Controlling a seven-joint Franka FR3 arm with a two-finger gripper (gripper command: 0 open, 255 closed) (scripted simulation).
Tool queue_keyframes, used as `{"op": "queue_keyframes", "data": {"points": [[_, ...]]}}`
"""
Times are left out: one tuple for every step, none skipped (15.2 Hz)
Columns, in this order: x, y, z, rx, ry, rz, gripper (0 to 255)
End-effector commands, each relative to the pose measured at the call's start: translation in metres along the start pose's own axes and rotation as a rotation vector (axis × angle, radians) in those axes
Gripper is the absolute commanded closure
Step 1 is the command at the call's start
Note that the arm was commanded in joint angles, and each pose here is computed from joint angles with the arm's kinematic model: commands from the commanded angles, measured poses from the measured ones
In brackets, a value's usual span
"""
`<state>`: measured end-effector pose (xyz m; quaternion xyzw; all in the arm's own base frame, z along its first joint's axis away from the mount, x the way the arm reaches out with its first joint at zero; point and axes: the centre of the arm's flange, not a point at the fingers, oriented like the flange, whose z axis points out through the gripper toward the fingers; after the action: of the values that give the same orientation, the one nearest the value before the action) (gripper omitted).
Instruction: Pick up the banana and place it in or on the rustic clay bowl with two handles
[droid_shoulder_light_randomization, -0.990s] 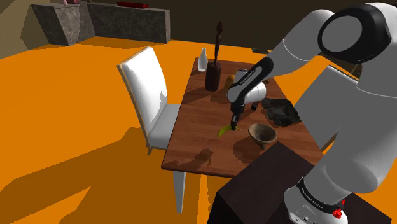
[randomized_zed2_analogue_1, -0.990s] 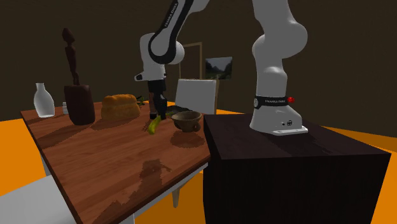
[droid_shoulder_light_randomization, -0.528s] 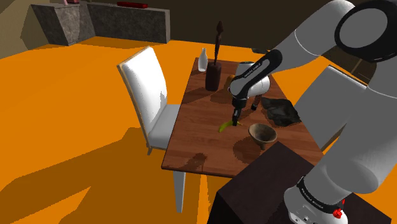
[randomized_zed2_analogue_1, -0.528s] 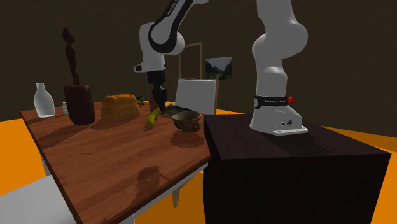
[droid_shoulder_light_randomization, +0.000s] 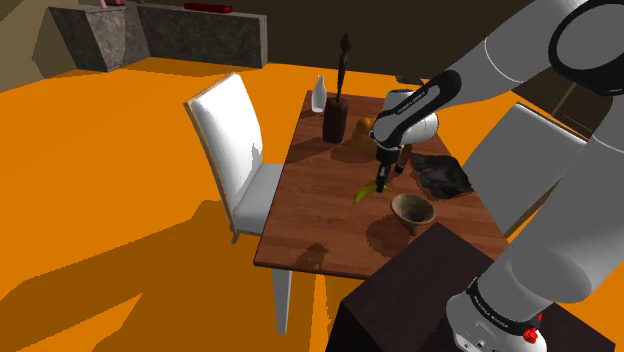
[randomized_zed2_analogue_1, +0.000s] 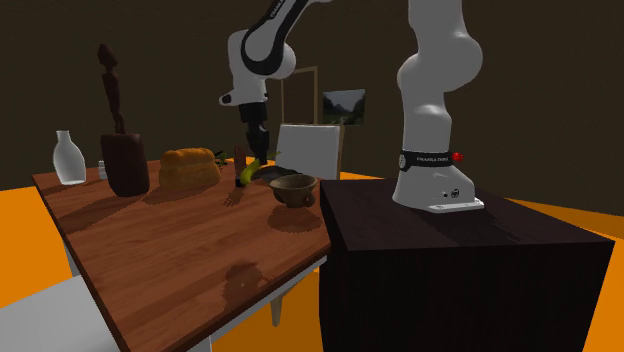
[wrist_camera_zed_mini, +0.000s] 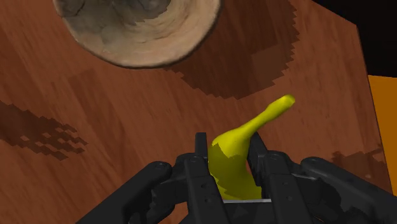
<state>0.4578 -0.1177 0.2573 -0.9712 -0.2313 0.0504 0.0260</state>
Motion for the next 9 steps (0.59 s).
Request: {"op": "queue_keyframes", "data": {"points": [[-0.027, 0.014, -0.001, 0.0, 0.0, -0.001, 255], [-0.038, 0.021, -0.001, 0.0, 0.0, -0.001, 255], [-0.049, 0.028, -0.002, 0.0, 0.0, -0.001, 255], [-0.06, 0.035, -0.002, 0.0, 0.0, -0.001, 255], [-0.071, 0.042, -0.002, 0.0, 0.0, -0.001, 255], [-0.082, 0.049, -0.002, 0.0, 0.0, -0.001, 255], [-0.094, 0.056, -0.002, 0.0, 0.0, -0.001, 255], [-0.105, 0.063, -0.003, 0.0, 0.0, -0.001, 255], [-0.116, 0.07, -0.003, 0.0, 0.0, -0.001, 255]]}}
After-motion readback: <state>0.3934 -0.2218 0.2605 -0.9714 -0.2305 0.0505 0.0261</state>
